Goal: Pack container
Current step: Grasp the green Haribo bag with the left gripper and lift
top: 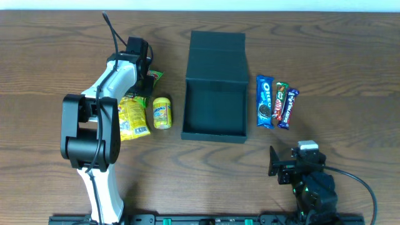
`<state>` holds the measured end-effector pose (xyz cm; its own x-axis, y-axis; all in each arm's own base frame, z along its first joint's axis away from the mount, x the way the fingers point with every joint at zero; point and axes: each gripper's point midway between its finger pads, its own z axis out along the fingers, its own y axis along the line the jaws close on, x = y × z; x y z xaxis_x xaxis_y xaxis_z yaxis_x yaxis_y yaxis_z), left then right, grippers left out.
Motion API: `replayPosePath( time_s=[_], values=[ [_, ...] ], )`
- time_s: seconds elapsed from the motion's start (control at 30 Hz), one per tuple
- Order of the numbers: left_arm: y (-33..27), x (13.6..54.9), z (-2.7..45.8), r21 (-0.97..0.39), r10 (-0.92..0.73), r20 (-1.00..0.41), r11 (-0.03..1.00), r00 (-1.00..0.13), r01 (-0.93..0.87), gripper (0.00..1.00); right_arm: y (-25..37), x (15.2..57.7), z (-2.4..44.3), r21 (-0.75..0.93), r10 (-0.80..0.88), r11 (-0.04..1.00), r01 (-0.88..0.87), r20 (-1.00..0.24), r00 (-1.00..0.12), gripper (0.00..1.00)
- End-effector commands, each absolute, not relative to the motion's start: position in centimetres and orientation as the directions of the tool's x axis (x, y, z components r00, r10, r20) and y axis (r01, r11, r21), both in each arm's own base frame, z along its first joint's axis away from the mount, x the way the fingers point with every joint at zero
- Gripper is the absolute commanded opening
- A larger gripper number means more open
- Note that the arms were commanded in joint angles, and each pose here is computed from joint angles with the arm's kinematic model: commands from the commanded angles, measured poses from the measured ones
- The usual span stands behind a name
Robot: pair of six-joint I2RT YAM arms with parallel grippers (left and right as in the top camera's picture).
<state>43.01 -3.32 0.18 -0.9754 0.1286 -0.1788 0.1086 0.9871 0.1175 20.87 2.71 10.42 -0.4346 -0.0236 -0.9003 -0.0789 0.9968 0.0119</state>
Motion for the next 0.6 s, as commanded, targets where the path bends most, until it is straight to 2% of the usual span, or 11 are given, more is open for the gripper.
replayPosePath(
  time_s=[0.0, 0.23, 0.43, 0.57],
  values=[
    [-3.2, 42.2, -2.0, 0.107, 0.121, -0.123, 0.988, -0.985, 0.108, 0.32, 2.5, 20.9, 10.5, 0.000, -0.031, 0.997, -0.073, -0.904, -0.427, 0.99],
    [-3.2, 43.8, 1.1, 0.113, 0.112, -0.201, 0.989, -0.973, 0.090, 0.15, 2.5, 20.9, 10.5, 0.000, -0.031, 0.997, -0.073, -0.904, -0.427, 0.99],
    [-3.7, 45.7, 8.7, 0.095, 0.078, -0.375, 0.994, -0.924, 0.045, 0.12, 2.5, 20.9, 10.5, 0.000, -0.031, 0.997, -0.073, -0.904, -0.427, 0.99],
    [-6.6, 45.2, 14.5, 0.077, 0.109, -0.491, 0.994, -0.864, 0.082, 0.06, 2.5, 20.9, 10.5, 0.000, -0.031, 0.997, -0.073, -0.904, -0.427, 0.99]
  ],
)
